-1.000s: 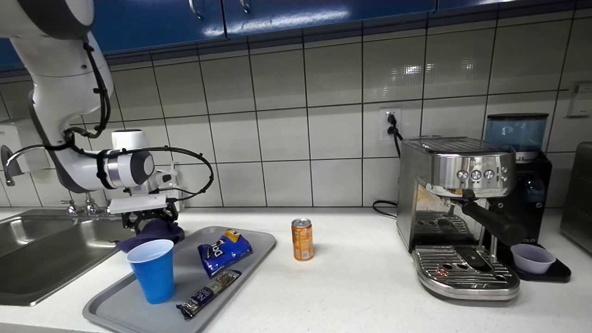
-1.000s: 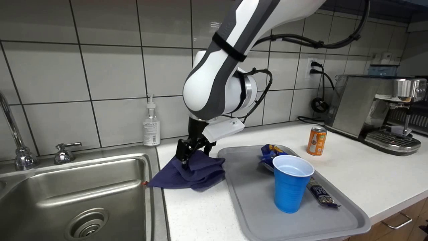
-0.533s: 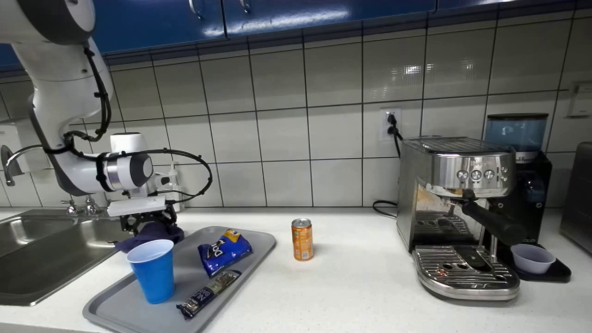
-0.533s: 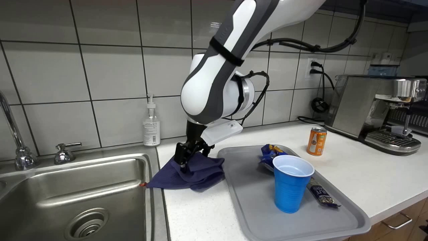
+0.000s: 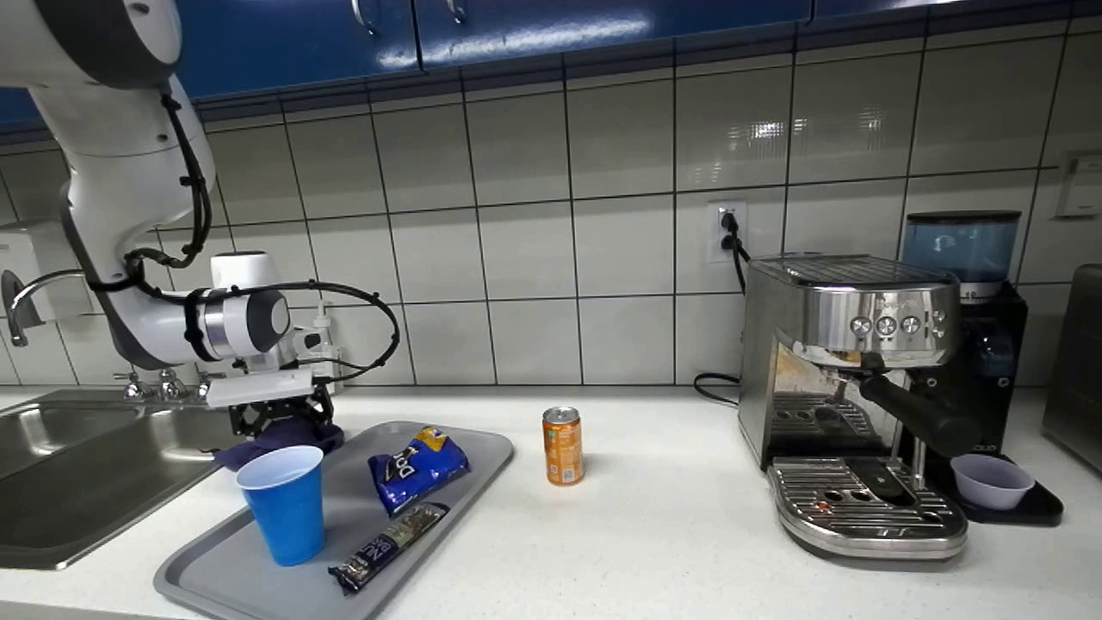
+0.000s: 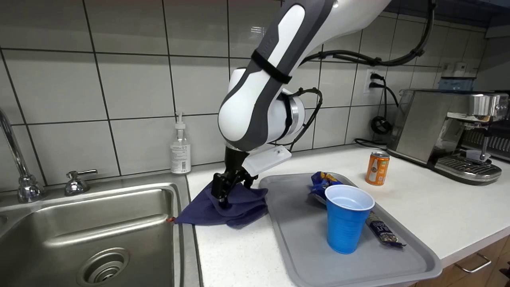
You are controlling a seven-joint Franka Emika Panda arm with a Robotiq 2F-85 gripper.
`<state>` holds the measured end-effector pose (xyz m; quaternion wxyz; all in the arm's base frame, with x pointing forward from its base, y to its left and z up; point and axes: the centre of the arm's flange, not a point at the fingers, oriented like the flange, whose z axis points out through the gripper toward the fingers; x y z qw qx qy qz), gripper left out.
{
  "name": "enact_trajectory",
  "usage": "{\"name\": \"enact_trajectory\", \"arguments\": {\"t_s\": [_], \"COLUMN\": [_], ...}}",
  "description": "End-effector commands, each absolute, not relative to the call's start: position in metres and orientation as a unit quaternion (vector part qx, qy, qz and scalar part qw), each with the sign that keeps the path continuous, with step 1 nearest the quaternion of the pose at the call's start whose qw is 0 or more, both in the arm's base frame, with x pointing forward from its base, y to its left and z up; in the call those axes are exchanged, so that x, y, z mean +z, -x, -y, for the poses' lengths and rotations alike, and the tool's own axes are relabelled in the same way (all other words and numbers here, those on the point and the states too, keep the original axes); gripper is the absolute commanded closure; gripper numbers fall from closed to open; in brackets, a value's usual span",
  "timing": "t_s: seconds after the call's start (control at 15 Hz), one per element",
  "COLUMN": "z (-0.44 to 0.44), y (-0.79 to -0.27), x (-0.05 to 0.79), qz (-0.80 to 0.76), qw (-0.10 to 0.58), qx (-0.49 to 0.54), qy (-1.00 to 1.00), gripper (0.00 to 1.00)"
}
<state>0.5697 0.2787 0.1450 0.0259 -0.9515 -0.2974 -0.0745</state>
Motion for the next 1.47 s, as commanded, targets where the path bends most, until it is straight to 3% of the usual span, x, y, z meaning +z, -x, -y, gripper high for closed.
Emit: {"name": "enact_trajectory", "arguments": {"t_s": [0.0, 0.07, 0.53, 0.67, 1.4], "z": [-0.285, -0.285, -0.286, -0.285, -0.281], "y": [-0.576, -0.576, -0.575, -0.574, -0.566], "x": [0.146, 0.146, 0.147, 0.150, 0.183], "qz": [0.296, 0.297, 0.299, 0.299, 0.298], "qw": [0.016, 0.016, 0.019, 0.022, 0.028], "qx": [-0.070, -0.069, -0.068, -0.069, -0.094], "qy": [0.952, 0.952, 0.952, 0.951, 0.950], "gripper": [0.28, 0.31, 0.87, 0.99, 0.98]}}
